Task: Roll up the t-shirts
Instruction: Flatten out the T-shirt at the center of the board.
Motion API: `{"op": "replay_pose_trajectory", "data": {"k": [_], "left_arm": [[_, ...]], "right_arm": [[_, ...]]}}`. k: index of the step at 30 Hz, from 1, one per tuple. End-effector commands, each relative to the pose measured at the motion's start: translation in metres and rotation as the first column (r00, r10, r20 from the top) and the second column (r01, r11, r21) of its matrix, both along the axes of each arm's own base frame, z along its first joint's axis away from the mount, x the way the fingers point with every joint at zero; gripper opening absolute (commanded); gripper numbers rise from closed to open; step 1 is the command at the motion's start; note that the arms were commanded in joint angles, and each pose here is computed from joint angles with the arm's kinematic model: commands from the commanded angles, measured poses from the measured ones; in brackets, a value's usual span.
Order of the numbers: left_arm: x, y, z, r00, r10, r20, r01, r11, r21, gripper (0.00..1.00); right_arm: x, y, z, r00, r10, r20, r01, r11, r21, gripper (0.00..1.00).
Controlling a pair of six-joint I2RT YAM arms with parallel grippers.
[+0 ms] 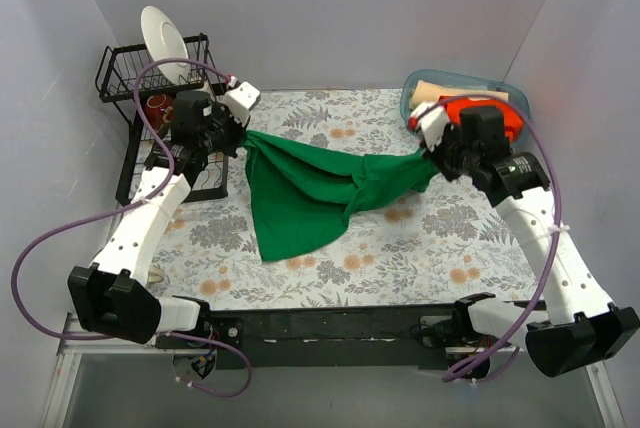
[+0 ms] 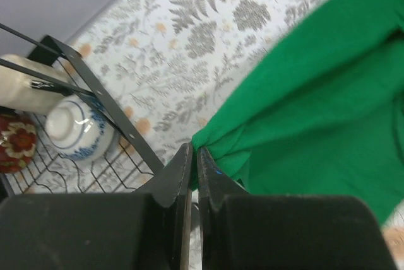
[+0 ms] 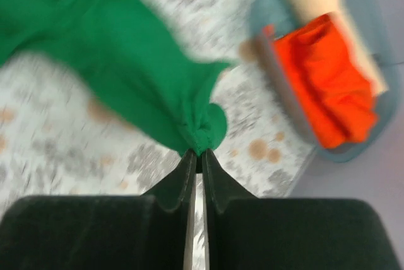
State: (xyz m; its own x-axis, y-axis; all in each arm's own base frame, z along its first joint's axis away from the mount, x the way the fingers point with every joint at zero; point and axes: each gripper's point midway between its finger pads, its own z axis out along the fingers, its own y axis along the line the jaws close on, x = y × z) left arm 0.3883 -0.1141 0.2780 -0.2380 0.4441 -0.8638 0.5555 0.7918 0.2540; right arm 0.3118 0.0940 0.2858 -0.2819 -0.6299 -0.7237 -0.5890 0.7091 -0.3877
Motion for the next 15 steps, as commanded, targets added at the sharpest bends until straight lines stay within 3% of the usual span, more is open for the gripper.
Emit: {"op": "replay_pose_trajectory", "data": {"k": [1,4,5,6,8,9,11,12,15], "left_arm": [[-0.033,-0.003,0.028,0.994,-0.064,0.086,0.067,0.997,-0.031,0.00],[-0.056,-0.010,0.018,0.989,-0.128,0.070,0.132,0.990,-0.052,0.00],[-0.062,-0.011,0.007,0.989,-0.143,0.044,0.145,0.988,-0.059,0.00],[-0.070,-0.016,0.001,0.984,-0.179,0.026,0.180,0.981,-0.076,0.00],[-0.080,-0.020,-0.013,0.981,-0.192,-0.030,0.188,0.976,-0.106,0.00],[-0.084,-0.022,-0.024,0.977,-0.204,-0.068,0.195,0.973,-0.121,0.00],[-0.092,-0.030,-0.039,0.959,-0.242,-0.146,0.218,0.962,-0.164,0.00],[-0.095,-0.033,-0.045,0.951,-0.254,-0.175,0.223,0.959,-0.177,0.00],[-0.100,-0.037,-0.056,0.933,-0.270,-0.239,0.222,0.953,-0.208,0.00]], "right_arm": [[-0.098,-0.007,-0.057,0.914,0.332,-0.232,-0.367,0.922,-0.127,0.16],[-0.112,-0.021,-0.069,0.916,0.311,-0.253,-0.359,0.918,-0.171,0.24],[-0.109,-0.022,-0.069,0.933,0.279,-0.229,-0.319,0.934,-0.163,0.31],[-0.095,-0.019,-0.062,0.951,0.259,-0.171,-0.285,0.945,-0.159,0.32],[-0.075,-0.016,-0.068,0.969,0.172,-0.177,-0.195,0.974,-0.119,0.38],[-0.065,-0.014,-0.074,0.972,0.135,-0.190,-0.156,0.983,-0.101,0.53],[-0.040,-0.009,-0.096,0.963,0.070,-0.260,-0.094,0.992,-0.080,0.62],[-0.034,-0.005,-0.101,0.951,0.028,-0.307,-0.043,0.998,-0.041,0.80],[-0.027,-0.004,-0.145,0.854,-0.043,-0.519,0.055,0.998,0.009,0.84]]}}
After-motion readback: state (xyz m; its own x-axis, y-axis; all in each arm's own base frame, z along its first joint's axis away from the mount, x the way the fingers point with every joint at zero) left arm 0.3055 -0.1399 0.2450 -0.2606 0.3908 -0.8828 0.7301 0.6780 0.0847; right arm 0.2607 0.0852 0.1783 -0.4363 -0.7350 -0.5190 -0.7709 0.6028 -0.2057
